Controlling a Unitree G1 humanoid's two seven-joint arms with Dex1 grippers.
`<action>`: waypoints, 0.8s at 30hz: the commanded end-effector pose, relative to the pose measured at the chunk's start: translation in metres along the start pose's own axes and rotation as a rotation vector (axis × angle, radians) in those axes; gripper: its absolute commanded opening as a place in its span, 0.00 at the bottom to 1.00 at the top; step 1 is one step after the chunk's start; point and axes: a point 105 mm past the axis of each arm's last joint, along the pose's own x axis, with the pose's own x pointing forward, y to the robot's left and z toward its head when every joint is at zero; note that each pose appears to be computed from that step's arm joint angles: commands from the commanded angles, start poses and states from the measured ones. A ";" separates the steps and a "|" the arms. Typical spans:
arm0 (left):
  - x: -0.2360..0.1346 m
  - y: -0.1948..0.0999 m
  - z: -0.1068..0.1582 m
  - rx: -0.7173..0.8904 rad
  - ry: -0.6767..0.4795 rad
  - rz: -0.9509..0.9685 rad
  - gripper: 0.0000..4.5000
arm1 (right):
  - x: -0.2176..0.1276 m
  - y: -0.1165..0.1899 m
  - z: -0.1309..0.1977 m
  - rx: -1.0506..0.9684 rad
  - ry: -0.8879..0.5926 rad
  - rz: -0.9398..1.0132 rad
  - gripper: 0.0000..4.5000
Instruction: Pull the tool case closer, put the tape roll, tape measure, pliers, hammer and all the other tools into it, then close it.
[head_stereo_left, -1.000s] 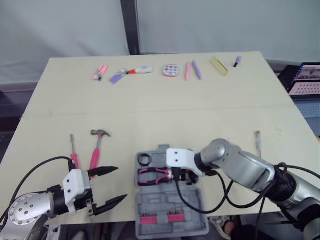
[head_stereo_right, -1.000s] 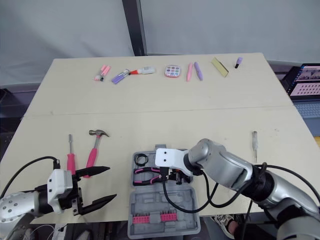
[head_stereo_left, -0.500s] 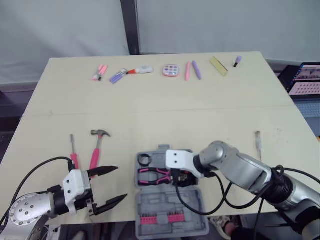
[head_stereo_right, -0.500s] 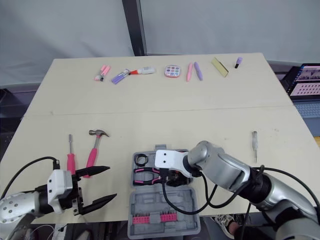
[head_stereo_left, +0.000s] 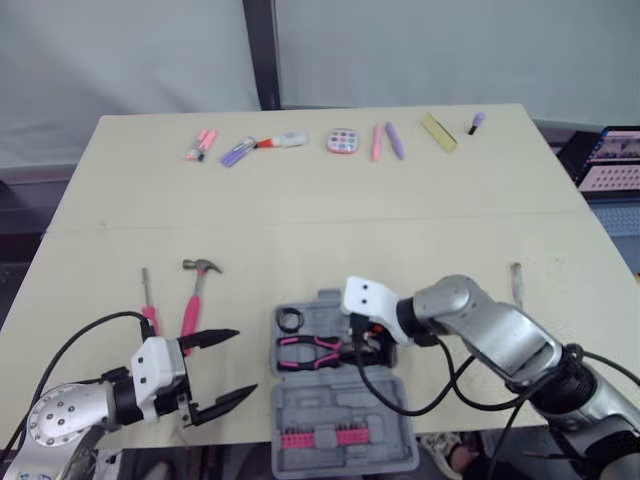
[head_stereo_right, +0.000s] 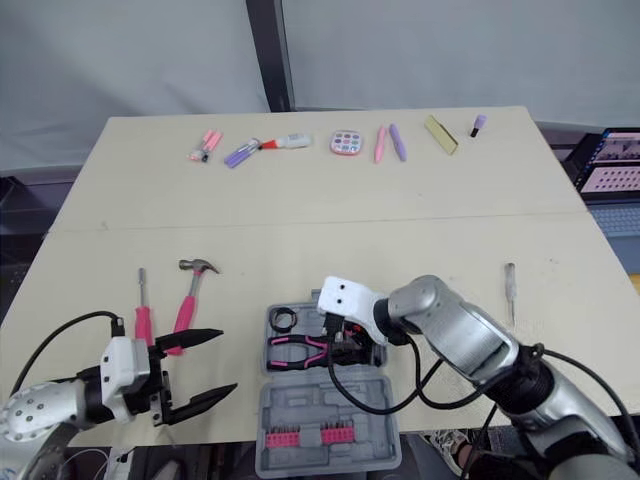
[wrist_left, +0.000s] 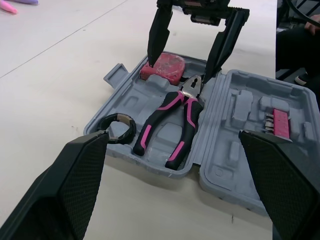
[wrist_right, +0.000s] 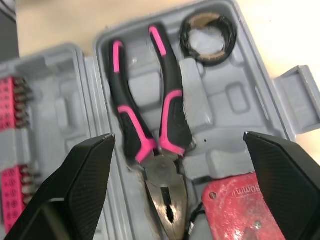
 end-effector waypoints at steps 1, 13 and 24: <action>0.001 0.000 0.001 0.016 -0.010 0.002 1.00 | -0.007 -0.001 0.010 -0.026 -0.098 -0.026 0.59; 0.005 0.002 0.003 0.021 -0.021 0.004 1.00 | 0.005 0.009 -0.008 0.023 -0.267 -0.037 0.01; 0.005 0.000 0.003 0.023 -0.015 -0.009 1.00 | 0.023 0.008 -0.029 0.024 -0.253 -0.052 0.01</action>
